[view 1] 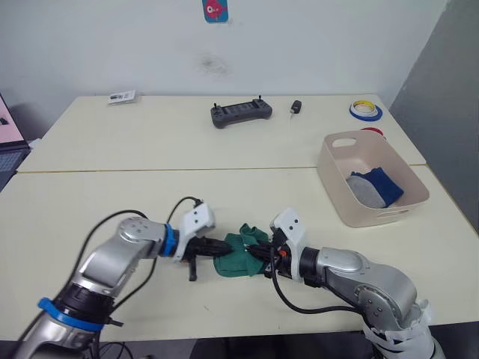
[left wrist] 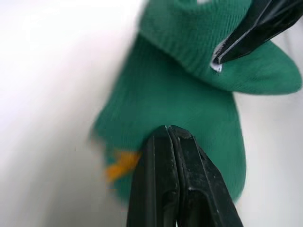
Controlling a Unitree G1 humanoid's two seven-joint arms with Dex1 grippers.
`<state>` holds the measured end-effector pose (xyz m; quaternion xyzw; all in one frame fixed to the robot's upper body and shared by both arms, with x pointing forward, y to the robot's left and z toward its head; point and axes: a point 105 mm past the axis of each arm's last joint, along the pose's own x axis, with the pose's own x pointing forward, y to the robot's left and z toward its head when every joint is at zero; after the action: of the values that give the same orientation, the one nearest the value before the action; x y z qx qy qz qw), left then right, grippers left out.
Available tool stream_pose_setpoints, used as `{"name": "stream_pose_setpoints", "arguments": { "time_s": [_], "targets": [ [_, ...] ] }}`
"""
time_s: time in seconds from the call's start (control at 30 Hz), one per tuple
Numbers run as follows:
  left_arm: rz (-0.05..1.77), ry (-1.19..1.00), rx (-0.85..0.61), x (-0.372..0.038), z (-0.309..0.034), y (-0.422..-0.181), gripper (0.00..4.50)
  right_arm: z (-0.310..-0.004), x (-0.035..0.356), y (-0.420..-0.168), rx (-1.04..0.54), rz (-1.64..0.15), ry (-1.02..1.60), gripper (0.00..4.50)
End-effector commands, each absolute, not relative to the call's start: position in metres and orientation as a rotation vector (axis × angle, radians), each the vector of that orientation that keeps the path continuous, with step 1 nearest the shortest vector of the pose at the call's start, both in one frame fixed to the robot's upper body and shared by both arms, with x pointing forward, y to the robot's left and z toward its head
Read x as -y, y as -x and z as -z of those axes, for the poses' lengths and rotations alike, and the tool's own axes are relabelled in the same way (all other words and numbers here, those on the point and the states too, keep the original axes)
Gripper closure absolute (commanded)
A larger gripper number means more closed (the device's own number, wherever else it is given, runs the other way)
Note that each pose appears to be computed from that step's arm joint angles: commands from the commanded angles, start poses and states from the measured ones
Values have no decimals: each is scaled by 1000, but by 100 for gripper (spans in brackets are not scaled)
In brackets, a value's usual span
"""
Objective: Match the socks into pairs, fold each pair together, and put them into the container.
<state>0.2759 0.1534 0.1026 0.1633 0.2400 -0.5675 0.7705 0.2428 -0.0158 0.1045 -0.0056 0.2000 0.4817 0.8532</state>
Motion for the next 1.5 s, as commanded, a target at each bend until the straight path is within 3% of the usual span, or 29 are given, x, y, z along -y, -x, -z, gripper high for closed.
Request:
{"name": "stream_pose_setpoints", "arguments": {
  "time_s": [0.03, 0.47, 0.77, 0.87, 1.03, 1.2, 1.33, 1.43, 1.5],
  "targets": [
    [1221, -351, -526, -163, -107, -274, 450, -116, 7, -241, -373, -1060, 25, 448],
    [1236, -320, -576, -150, -76, -266, 450, -116, -16, -245, -390, -1116, 54, 448],
    [1229, -323, -574, -152, -75, -262, 450, -91, -27, -249, -461, -1105, 94, 448],
    [1226, -330, -578, -154, -74, -260, 450, -104, -27, -250, -416, -1114, 55, 367],
    [1221, -335, -580, -156, -72, -261, 450, -134, -25, -240, -353, -1174, -25, 196],
    [1208, -338, -578, -158, -72, -263, 450, -142, -6, -226, -336, -1230, 32, 196],
    [1195, -336, -576, -161, -73, -265, 450, -142, 12, -234, -316, -1168, 34, 196],
    [1185, -334, -577, -163, -74, -268, 450, -130, 24, -247, -313, -1076, 85, 257],
    [1183, -334, -578, -163, -73, -268, 450, -125, 23, -248, -313, -1070, 89, 328]
  ]
}}
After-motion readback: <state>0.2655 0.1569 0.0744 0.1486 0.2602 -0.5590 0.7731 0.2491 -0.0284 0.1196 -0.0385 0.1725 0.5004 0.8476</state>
